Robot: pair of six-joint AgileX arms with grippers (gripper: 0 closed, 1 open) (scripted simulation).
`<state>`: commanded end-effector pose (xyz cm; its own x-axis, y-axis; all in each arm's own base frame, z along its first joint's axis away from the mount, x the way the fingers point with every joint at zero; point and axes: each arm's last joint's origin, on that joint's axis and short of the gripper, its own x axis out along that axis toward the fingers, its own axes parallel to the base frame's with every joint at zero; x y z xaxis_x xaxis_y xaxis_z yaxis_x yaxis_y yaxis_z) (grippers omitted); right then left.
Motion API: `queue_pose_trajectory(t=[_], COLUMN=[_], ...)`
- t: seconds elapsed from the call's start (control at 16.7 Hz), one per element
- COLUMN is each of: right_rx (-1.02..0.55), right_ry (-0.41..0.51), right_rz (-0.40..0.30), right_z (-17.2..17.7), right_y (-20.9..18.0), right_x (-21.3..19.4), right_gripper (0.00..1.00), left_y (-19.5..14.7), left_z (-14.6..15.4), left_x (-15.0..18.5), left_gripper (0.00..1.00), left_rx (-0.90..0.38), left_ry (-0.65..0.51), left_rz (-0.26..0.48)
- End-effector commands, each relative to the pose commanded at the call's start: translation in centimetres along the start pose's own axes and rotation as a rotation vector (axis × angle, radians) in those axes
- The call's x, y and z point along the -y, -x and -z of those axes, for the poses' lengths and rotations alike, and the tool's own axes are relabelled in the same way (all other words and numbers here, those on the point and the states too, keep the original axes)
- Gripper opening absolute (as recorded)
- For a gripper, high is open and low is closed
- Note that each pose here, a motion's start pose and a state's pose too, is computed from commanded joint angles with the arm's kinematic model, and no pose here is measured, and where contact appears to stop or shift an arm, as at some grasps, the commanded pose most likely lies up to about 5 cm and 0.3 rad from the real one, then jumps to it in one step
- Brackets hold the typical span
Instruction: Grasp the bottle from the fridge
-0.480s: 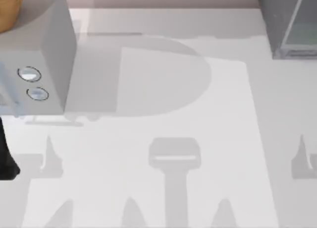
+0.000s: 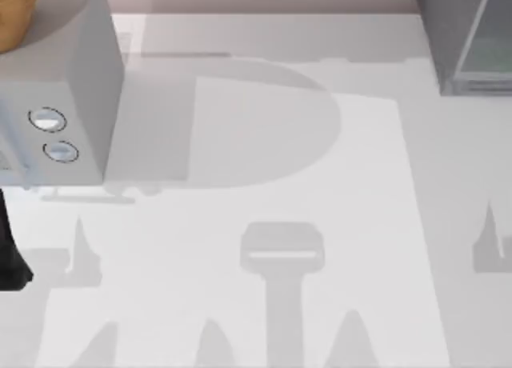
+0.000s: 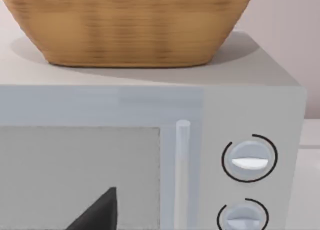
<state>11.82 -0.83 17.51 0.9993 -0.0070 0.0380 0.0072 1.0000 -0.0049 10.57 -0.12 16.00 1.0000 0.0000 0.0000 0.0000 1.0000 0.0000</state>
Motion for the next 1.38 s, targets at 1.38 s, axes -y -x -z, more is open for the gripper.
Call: queue_pose_trajectory(t=[1.38], right_rx=[-0.038], right_ry=[-0.005], right_rz=[-0.007], right_z=[6.9], right_y=[-8.5], right_x=[9.3], right_gripper=[1.00], left_y=[0.0], left_z=[0.0], left_x=[0.0], left_gripper=[1.00], left_rx=[0.000], left_ry=[0.000], left_rz=[0.000])
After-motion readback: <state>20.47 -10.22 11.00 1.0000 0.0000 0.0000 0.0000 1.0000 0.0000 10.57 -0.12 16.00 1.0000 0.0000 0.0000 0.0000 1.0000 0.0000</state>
